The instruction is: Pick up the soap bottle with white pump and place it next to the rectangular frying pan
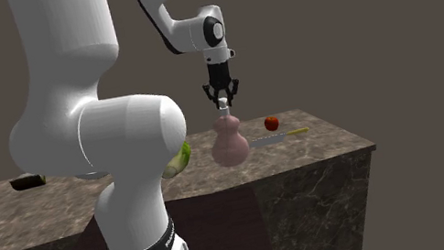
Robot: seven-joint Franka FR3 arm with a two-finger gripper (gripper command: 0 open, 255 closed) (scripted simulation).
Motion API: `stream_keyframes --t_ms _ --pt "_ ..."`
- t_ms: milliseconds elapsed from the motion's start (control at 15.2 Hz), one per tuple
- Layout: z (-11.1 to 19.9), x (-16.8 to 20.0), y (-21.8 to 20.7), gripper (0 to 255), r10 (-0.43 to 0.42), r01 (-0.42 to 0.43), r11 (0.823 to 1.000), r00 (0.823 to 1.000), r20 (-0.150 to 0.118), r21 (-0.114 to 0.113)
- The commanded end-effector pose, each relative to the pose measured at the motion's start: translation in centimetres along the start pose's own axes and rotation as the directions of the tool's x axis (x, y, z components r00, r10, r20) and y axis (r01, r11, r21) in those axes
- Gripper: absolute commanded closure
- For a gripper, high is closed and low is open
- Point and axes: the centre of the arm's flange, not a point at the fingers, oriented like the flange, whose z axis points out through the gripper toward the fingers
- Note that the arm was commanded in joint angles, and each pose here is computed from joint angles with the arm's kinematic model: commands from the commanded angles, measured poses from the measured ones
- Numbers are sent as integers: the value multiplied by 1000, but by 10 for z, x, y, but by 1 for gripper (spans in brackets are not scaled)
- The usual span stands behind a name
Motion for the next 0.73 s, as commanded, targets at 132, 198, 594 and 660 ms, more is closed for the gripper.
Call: stream_keyframes --t_ms 132,198,594,660 --pt "-21 1 0 255 0 0 1000 1000 -1 0" --pt "-26 1 0 255 0 0 1000 1000 -1 0" --pt "-57 2 0 255 0 0 1000 1000 -1 0" --pt "-63 2 0 255 0 0 1000 1000 -1 0"
